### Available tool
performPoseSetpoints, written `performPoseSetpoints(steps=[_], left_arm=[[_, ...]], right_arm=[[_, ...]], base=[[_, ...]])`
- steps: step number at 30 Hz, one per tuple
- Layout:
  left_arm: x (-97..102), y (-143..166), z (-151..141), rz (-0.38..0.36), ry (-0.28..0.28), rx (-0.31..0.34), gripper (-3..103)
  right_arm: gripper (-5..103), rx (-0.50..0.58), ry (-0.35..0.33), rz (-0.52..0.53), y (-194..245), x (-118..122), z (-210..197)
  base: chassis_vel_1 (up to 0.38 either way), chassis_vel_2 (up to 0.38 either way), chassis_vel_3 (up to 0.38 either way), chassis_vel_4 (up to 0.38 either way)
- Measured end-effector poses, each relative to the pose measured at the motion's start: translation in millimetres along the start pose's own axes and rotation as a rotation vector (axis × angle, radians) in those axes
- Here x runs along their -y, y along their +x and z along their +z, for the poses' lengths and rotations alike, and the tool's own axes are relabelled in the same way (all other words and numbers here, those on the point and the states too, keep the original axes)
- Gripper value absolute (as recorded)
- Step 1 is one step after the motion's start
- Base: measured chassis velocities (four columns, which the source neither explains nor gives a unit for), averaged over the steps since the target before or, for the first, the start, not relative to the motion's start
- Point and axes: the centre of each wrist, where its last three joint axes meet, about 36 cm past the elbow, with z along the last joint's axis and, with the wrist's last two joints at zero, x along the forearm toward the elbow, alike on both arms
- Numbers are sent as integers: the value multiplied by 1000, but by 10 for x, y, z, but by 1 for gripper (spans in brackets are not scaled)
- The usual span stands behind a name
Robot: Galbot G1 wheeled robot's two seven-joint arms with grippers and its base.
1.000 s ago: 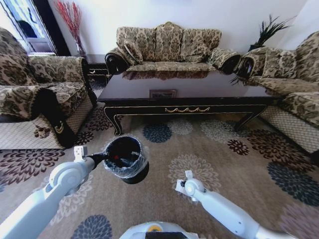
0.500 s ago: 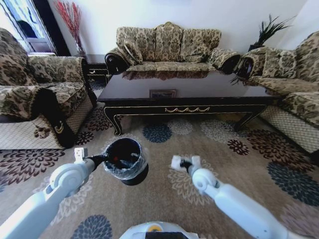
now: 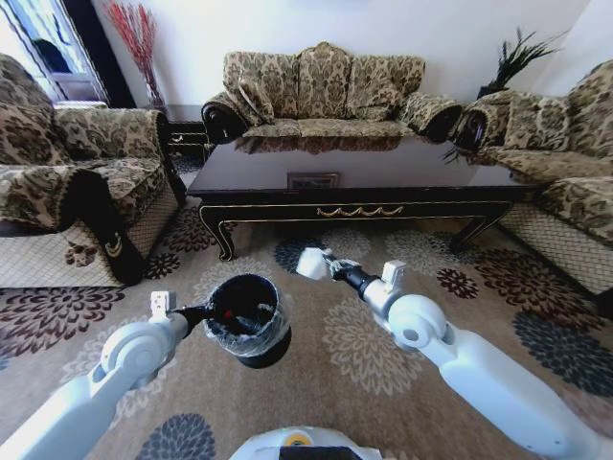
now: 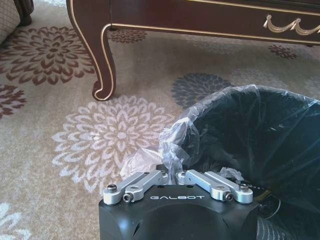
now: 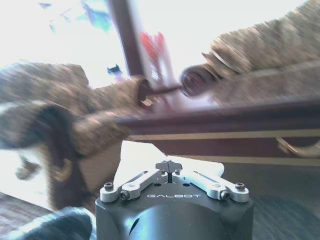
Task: Move to the front of the table and pick up the trash from the floor, then place it into the trash bin.
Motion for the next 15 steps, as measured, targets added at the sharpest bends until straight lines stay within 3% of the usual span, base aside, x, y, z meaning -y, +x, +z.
performPoseSetpoints(steps=[7, 15], left_arm=[[0, -23, 2, 1, 5, -1, 3], [-11, -59, -23, 3, 6, 2, 3]], right_arm=[[0, 120, 22, -185, -141, -130, -36], [0, 162, -7, -402, -293, -314, 156]], base=[[0, 0, 0, 0], [0, 0, 0, 0]])
